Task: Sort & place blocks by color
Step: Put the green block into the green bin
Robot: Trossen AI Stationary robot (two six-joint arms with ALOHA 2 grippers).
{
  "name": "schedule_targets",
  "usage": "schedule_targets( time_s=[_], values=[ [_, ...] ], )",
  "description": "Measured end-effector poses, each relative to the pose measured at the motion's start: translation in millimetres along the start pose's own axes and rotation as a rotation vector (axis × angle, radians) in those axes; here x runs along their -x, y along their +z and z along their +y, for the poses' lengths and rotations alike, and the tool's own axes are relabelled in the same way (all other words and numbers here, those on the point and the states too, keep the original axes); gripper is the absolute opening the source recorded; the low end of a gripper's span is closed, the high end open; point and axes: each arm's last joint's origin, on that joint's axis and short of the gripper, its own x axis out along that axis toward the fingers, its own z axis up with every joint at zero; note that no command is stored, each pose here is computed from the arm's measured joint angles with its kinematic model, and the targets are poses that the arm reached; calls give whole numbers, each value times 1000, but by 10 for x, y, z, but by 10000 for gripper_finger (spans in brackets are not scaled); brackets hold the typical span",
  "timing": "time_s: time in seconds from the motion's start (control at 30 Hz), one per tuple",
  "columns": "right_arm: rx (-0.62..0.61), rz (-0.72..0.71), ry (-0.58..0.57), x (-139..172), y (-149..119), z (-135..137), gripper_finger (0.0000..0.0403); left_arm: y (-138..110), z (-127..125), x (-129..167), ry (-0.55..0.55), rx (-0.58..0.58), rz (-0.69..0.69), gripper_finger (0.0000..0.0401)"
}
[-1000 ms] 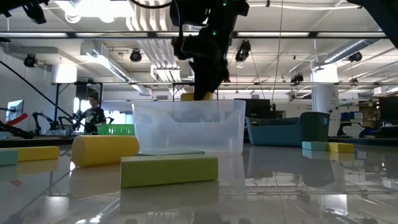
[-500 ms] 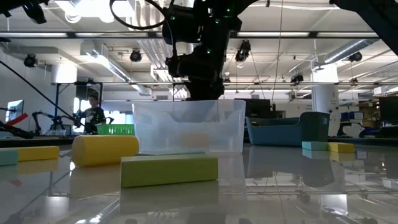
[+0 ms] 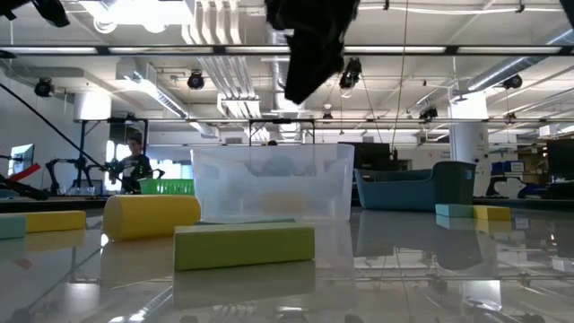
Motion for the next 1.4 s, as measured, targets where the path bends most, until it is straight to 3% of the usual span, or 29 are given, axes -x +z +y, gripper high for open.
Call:
schedule_targets(
  time_s=[0.27, 0.7, 1.0, 1.1, 1.2, 1.3, 1.4],
  values=[
    [83, -282, 47, 419, -405, 122, 201, -28, -143, -53, -96, 28, -15, 6],
    [57, -591, 77, 633, -1459, -217, 201, -76, -248, -76, -138, 176, -1, 6],
    [64, -873, 68, 760, -1873, -365, 201, -34, -358, -209, -132, 261, 25, 6],
    [92, -963, 44, 812, -1921, -395, 201, 29, -410, -336, -75, 284, 67, 6],
    [122, -1043, 14, 874, -1932, -416, 201, 97, -444, -483, 53, 294, 156, 6],
    [164, -1094, -23, 920, -1917, -426, 201, 113, -540, -636, 228, 319, 313, 6],
    [190, -1138, -52, 957, -1894, -432, 201, 134, -651, -767, 468, 258, 538, 6]
  ],
)
